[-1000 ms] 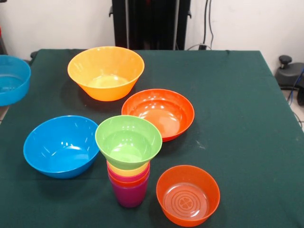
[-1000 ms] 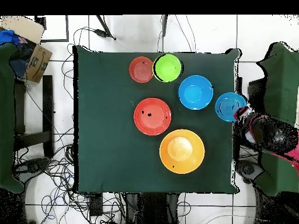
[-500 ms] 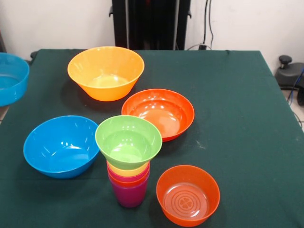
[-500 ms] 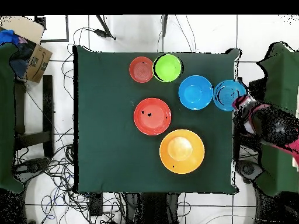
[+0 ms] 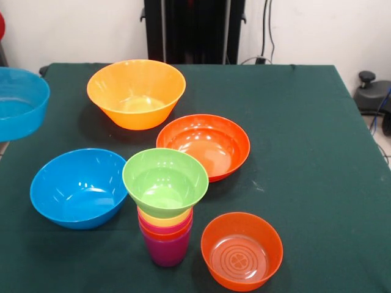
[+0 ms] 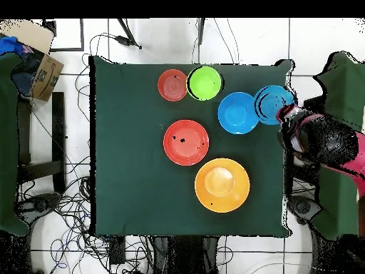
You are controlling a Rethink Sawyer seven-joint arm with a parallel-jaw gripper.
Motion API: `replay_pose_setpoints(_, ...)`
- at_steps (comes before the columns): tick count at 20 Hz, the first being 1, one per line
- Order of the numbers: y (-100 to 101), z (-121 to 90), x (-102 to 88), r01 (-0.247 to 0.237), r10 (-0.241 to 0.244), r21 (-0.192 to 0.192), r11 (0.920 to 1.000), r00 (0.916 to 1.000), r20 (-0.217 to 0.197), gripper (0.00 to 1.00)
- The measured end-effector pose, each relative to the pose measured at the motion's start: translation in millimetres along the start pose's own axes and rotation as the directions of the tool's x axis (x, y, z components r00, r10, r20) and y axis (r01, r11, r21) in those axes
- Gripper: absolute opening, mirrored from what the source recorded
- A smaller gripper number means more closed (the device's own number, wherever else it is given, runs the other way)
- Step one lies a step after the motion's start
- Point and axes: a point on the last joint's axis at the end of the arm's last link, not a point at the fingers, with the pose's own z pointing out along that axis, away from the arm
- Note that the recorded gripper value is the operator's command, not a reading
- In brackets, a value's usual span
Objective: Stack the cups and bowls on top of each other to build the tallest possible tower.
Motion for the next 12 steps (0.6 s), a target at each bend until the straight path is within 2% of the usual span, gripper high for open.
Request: replay_pose_setpoints(12,40.1,-8.8,4.1,0.034,-0.034,-0.007,0.9994,0.9989,-0.033,0.0)
